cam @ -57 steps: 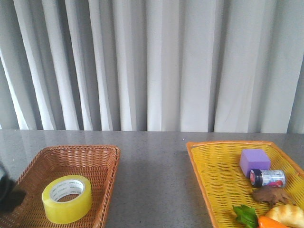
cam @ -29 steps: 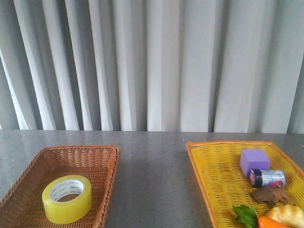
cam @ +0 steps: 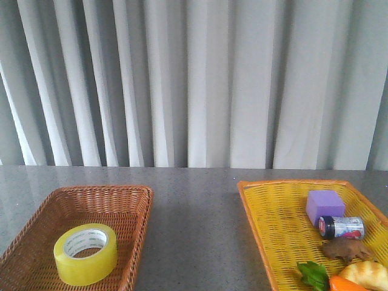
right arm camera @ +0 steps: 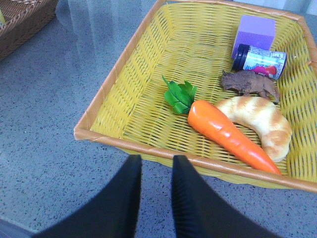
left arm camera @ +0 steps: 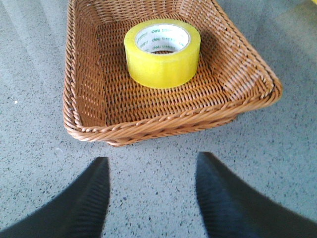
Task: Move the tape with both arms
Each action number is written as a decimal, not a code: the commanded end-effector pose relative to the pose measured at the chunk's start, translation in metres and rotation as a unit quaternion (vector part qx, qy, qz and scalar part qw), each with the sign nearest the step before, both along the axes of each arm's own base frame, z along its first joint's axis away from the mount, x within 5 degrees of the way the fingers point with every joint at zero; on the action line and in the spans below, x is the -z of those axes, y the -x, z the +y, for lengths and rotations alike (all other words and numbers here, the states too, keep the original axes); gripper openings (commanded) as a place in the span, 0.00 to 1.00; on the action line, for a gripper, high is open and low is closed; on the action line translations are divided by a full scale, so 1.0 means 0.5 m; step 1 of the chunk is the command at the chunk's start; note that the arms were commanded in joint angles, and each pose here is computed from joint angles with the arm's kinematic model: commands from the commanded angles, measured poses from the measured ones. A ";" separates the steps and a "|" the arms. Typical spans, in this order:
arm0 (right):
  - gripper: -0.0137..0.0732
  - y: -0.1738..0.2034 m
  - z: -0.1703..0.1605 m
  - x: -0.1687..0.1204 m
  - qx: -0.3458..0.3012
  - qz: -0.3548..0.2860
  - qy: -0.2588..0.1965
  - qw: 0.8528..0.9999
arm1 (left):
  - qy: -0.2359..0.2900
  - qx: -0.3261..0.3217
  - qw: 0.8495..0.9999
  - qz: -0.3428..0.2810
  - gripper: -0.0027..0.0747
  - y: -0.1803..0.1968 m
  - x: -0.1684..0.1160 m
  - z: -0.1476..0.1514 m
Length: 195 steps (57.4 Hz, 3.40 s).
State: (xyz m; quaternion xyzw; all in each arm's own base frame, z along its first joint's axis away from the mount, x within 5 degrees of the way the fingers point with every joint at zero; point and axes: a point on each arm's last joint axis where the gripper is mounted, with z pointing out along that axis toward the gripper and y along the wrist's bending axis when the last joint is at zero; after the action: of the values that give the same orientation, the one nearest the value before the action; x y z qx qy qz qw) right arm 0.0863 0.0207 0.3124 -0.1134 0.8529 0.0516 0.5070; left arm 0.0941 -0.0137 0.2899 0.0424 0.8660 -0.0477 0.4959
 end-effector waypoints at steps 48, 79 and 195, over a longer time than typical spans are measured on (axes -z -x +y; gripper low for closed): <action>0.15 -0.005 0.000 -0.022 0.002 -0.032 -0.006 0.999 | 0.020 -0.001 0.999 -0.049 0.03 -0.008 -0.029 -0.003; 0.15 -0.005 0.000 -0.022 0.002 -0.032 -0.006 0.999 | 0.035 -0.047 0.974 -0.220 0.03 0.070 0.106 0.021; 0.15 0.061 -0.046 0.217 0.136 -0.282 -0.052 0.948 | 0.040 -0.052 0.957 -0.283 0.03 0.078 0.170 0.023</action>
State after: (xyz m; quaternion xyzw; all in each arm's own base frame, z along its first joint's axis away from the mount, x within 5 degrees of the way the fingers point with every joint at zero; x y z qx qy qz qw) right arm 0.0568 -0.0019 0.1969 0.0243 0.7135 -0.0002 0.7002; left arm 0.0565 -0.0025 0.1943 -0.0046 0.7246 -0.0351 0.6883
